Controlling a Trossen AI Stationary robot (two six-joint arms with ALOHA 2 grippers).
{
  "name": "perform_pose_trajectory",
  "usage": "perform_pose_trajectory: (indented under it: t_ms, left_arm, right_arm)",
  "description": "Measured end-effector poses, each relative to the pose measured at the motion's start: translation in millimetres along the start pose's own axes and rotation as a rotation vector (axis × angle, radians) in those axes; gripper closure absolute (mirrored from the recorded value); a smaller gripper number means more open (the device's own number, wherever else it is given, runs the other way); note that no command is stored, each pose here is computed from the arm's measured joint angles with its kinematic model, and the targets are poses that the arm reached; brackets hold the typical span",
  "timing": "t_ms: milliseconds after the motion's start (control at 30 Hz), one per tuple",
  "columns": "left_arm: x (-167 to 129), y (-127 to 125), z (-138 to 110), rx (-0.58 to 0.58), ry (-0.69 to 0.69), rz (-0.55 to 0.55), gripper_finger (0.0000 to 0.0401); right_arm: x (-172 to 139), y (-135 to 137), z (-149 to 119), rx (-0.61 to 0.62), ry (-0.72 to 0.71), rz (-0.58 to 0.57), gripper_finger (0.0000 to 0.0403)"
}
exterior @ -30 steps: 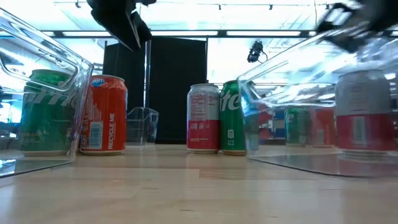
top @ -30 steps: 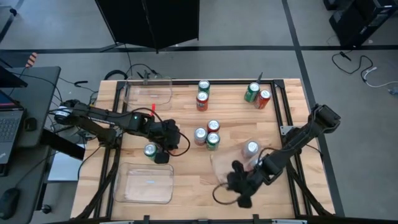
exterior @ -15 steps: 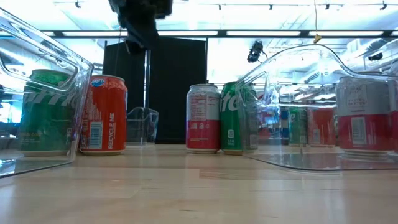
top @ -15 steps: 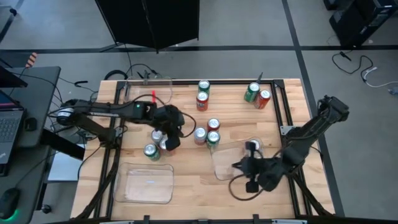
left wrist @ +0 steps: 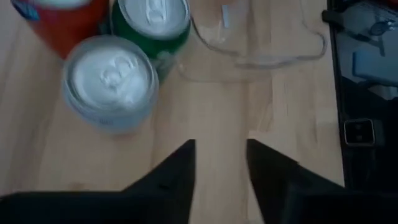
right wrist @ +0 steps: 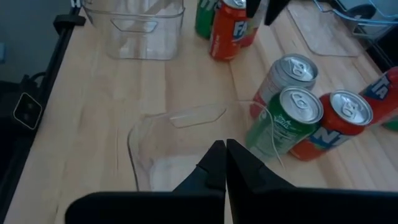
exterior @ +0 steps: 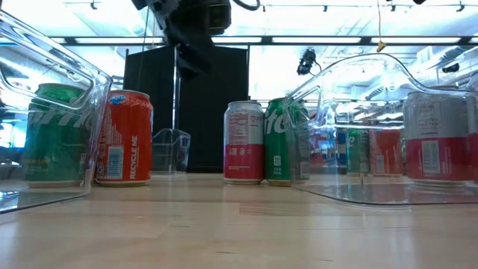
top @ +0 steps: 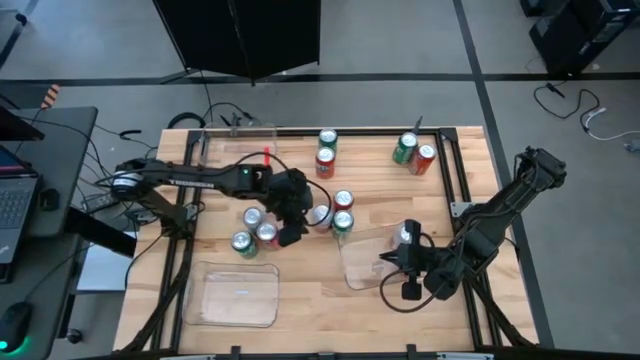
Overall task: Sort soda cans
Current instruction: Put the pink/white soda can into the bottom right transparent bin
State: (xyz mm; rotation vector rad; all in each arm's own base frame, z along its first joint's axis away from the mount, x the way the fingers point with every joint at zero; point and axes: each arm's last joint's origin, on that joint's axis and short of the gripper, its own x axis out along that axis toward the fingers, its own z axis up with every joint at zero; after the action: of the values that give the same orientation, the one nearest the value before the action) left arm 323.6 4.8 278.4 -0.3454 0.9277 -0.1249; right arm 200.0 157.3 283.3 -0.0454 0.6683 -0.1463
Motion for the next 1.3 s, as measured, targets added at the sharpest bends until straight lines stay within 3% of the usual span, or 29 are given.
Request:
perform_pose_trajectory:
  t_ms: [267,500,900,1300]
  left_arm:
    - [17.6,7.4,5.6,-0.002,-0.017,0.118,0.0098]
    - [23.8,10.6,9.7,0.048,-0.055,0.182,0.0030]
    - [44.7,27.0,15.0,0.073,-0.064,0.245,0.0004]
    - [33.1,21.5,21.8,0.080,-0.004,0.277,0.0004]
  right_arm:
    - [0.3,0.4,0.2,0.007,-0.002,0.002,0.0403]
    - [0.3,0.6,0.3,0.004,-0.003,0.003,0.0403]
    - [0.3,0.8,0.5,-0.003,-0.005,0.005,0.0403]
    - [0.3,1.1,1.0,-0.001,-0.009,0.007,0.0403]
